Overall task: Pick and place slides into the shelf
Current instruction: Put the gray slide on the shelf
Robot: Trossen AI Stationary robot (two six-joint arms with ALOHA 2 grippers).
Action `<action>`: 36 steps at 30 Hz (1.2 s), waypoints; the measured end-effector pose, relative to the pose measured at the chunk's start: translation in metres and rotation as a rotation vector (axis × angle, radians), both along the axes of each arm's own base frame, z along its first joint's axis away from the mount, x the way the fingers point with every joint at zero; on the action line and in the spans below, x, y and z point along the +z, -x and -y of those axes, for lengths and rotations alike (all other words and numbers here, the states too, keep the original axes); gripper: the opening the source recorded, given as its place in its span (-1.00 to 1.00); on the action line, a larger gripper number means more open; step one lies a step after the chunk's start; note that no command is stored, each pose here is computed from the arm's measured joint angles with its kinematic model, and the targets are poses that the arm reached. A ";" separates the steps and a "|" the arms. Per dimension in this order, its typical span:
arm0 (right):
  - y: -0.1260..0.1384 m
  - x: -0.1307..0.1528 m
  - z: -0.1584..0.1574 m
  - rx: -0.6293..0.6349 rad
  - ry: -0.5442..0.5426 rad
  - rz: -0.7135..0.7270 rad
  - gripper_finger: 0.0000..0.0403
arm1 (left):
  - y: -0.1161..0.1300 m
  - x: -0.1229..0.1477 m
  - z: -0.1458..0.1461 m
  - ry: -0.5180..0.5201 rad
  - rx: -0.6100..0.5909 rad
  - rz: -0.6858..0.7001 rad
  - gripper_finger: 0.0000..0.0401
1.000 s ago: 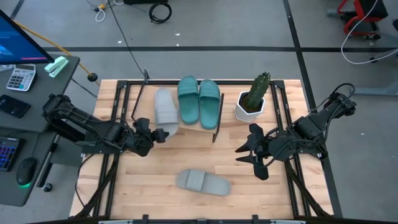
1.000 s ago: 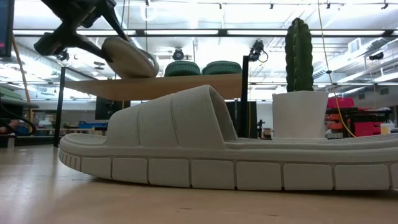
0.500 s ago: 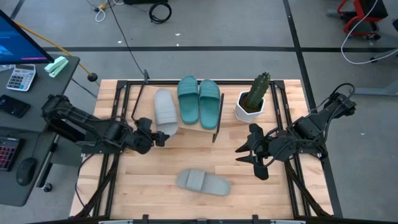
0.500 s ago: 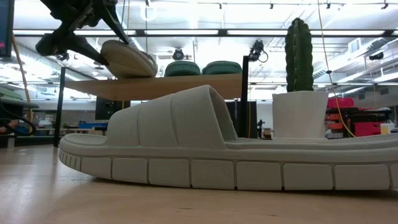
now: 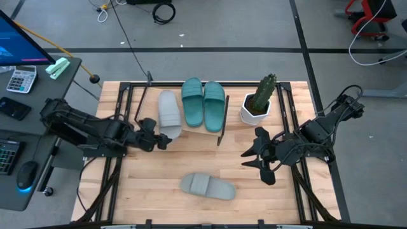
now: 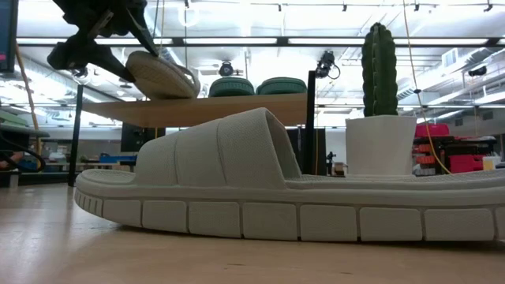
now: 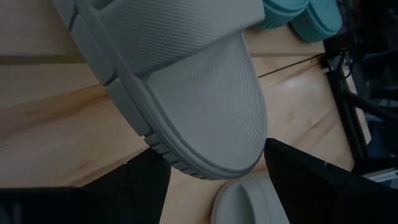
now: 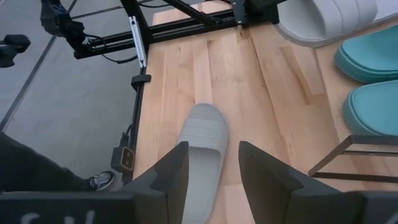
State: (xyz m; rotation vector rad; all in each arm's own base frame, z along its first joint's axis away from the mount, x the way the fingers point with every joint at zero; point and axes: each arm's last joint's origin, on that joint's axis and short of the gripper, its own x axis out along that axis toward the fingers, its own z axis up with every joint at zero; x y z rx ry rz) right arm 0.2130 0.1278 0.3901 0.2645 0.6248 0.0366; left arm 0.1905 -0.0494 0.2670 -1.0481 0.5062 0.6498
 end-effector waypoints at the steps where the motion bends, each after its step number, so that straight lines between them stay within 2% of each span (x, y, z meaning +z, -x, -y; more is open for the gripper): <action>1: 0.000 0.000 0.000 0.000 0.000 0.000 -0.27 | 0.000 0.000 -0.002 -0.004 -0.004 -0.007 0.29; 10: 0.000 0.000 0.000 0.005 0.008 0.000 -0.27 | -0.003 0.001 -0.017 -0.025 -0.009 -0.021 0.29; 15: 0.000 0.000 0.000 0.010 0.015 0.001 -0.27 | -0.010 0.007 -0.016 -0.018 -0.059 0.053 0.29; 20: 0.000 0.000 0.000 0.019 0.027 0.003 -0.27 | -0.011 0.008 -0.018 -0.014 -0.066 0.057 0.29; 36: 0.000 0.000 0.000 0.019 0.027 0.003 -0.27 | -0.009 0.007 -0.005 0.025 -0.152 0.049 0.36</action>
